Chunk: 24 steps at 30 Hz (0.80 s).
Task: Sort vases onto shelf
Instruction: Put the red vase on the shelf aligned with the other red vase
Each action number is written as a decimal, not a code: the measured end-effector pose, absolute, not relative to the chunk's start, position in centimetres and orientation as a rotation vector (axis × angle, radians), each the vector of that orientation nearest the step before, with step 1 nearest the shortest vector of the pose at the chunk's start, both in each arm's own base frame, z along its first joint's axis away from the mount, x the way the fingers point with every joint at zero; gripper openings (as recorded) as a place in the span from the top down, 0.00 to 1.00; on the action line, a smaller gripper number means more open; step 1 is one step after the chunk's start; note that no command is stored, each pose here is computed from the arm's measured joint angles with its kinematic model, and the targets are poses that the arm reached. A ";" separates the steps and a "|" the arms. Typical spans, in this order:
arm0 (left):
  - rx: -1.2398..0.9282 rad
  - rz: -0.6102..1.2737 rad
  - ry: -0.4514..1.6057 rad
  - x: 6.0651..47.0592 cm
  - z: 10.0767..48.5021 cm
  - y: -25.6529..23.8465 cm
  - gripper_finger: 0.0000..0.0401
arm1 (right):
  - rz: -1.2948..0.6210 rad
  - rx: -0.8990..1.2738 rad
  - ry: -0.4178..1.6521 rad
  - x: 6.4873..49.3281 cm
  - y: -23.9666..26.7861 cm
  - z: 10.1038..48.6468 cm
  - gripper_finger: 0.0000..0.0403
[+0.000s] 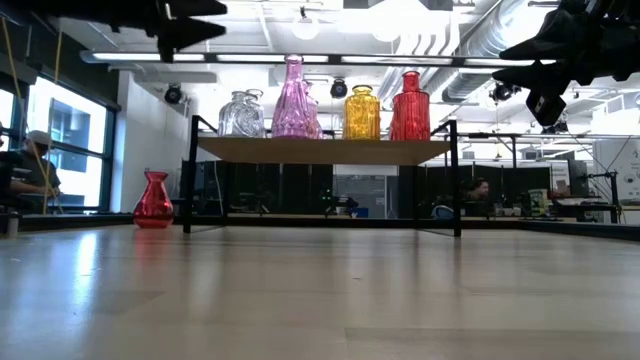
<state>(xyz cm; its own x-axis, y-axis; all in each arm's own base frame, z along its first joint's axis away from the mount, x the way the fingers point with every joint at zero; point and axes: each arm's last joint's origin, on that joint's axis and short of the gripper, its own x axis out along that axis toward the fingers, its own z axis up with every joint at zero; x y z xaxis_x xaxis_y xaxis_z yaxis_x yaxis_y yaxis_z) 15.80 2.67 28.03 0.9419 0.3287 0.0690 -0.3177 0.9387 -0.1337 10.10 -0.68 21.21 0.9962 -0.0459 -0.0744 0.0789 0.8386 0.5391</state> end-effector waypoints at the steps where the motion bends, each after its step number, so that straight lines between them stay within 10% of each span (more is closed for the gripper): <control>1: -0.098 0.352 -0.102 15.4 28.2 2.7 0.51 | -0.066 0.572 0.059 10.1 -0.7 21.2 0.74; 24: -0.064 0.968 0.617 7.6 34.1 4.7 0.51 | -0.066 0.572 0.059 10.1 -0.7 21.2 0.74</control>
<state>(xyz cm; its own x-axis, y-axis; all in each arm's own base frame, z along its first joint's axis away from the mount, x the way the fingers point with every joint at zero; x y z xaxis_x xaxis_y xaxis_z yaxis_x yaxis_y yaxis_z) 7.55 4.74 34.08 0.4106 0.7506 -0.5178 -0.7861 0.5791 0.2161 10.10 -0.68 21.21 0.9962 -0.0459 -0.0745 0.0789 0.8385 0.5391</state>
